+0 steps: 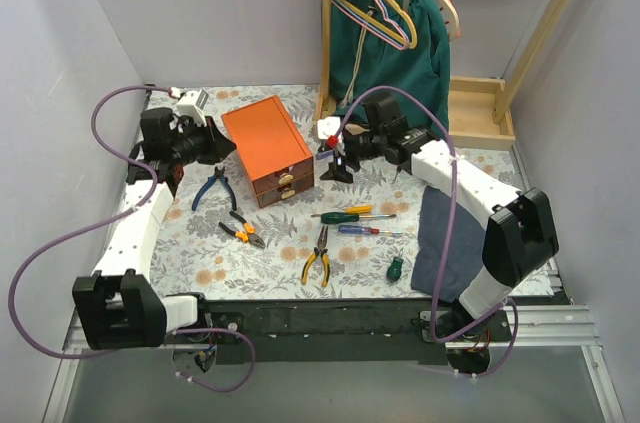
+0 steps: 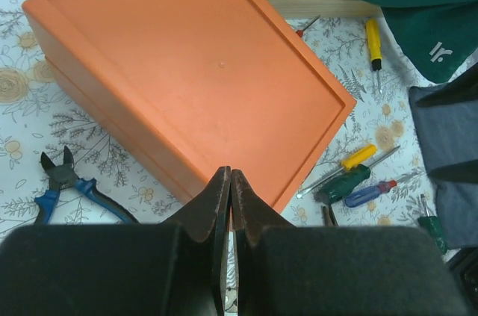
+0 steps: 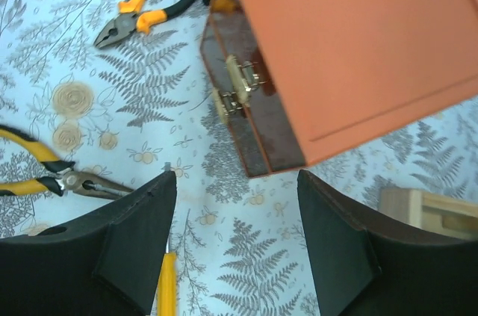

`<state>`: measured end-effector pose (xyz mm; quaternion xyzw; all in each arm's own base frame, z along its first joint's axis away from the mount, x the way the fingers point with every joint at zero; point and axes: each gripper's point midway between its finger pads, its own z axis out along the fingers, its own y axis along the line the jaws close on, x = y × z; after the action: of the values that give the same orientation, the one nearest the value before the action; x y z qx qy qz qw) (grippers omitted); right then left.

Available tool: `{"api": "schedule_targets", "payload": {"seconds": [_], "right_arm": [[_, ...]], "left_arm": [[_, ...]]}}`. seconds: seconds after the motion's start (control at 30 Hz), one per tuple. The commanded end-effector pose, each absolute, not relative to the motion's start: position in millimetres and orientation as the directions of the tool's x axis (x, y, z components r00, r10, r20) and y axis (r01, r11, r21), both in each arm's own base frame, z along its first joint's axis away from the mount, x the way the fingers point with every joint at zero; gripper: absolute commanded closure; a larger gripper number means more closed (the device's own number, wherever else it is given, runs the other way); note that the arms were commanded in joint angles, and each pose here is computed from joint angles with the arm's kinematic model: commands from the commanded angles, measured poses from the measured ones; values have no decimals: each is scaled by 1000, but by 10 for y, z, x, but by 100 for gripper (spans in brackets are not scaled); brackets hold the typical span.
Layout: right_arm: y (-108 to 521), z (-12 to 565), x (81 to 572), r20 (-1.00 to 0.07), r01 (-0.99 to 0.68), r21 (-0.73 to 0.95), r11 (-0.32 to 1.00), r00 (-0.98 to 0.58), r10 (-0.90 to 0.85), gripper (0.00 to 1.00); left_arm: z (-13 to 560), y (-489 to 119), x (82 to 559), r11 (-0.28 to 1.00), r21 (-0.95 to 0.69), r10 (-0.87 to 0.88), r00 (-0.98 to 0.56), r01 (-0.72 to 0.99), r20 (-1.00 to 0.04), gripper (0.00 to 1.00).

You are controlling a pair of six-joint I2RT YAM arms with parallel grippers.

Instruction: Sort the tools into containers

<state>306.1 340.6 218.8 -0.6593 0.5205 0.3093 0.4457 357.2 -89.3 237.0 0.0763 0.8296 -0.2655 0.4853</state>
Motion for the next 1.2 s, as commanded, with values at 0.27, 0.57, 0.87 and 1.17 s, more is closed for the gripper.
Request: {"api": "schedule_targets", "payload": {"seconds": [0.27, 0.57, 0.87, 1.17], "right_arm": [[3931, 1805, 2656, -758, -850, -421, -316, 521, -392, 30], [4106, 1632, 2693, -731, -852, -432, -296, 523, -439, 29], [4183, 1643, 2911, -719, -858, -463, -222, 510, -472, 29], [4213, 1546, 3027, -708, -864, -463, -196, 494, -505, 29]], "left_arm": [[2414, -1114, 4071, 740, -525, -233, -571, 421, -787, 100], [2071, -1062, 4249, 759, -564, -299, -596, 326, -745, 100], [1808, -1071, 4174, 765, -577, -302, -631, 286, -714, 100], [1631, -1061, 4061, 773, -576, -296, -653, 265, -697, 100]]}}
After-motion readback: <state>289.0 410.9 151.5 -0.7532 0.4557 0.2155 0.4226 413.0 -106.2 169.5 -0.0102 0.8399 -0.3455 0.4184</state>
